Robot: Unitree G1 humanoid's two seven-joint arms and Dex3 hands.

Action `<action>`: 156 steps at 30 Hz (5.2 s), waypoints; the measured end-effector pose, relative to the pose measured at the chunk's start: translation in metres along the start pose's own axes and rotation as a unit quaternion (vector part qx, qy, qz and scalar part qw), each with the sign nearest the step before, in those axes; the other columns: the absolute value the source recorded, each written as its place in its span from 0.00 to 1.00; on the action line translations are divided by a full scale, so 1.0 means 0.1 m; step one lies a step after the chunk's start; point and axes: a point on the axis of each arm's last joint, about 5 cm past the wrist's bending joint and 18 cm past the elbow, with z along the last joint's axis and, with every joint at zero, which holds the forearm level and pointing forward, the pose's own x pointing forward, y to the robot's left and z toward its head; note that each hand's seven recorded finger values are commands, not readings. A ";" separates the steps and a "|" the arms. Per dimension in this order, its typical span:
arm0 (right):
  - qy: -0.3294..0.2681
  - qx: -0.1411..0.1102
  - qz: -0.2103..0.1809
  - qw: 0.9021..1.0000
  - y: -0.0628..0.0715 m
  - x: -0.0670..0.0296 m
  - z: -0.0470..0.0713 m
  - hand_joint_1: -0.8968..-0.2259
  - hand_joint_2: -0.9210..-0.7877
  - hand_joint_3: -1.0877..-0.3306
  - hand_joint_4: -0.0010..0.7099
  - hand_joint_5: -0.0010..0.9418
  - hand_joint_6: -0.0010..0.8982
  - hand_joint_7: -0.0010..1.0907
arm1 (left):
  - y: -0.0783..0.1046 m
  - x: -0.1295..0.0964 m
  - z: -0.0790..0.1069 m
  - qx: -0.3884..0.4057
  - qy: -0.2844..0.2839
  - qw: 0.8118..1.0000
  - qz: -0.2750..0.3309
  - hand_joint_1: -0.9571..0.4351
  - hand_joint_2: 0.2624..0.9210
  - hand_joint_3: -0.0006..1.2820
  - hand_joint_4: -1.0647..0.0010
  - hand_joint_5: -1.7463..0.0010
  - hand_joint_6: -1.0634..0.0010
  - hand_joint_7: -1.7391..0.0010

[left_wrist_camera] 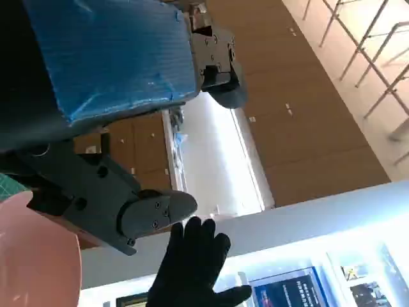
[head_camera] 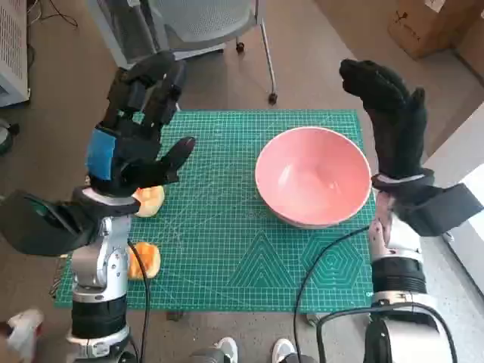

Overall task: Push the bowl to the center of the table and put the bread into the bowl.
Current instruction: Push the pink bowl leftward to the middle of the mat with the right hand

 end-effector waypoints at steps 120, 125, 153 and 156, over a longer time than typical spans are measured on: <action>0.424 0.054 -0.151 0.891 0.11 -0.702 -0.62 0.60 0.00 0.56 0.49 0.01 0.55 0.01 | 0.05 -0.16 -0.02 0.015 0.015 0.999 0.034 0.45 0.74 0.32 0.89 0.86 1.00 0.52; 0.424 0.061 -0.136 0.893 0.22 -0.663 -0.64 0.62 0.00 0.54 0.50 0.01 0.54 0.01 | 0.06 -0.20 -0.03 0.017 0.018 0.999 0.038 0.45 0.78 0.29 0.88 0.88 1.00 0.53; 0.400 0.098 -0.075 0.908 0.53 -0.349 -0.62 0.61 0.00 0.54 0.49 0.01 0.54 0.01 | 0.09 -0.29 -0.02 0.029 0.016 0.998 0.056 0.44 0.94 0.14 0.82 0.95 0.99 0.55; 0.401 0.100 -0.073 0.908 0.54 -0.342 -0.62 0.59 0.00 0.56 0.50 0.01 0.55 0.01 | 0.09 -0.29 -0.01 0.029 0.014 0.998 0.056 0.44 0.95 0.13 0.81 0.95 0.99 0.55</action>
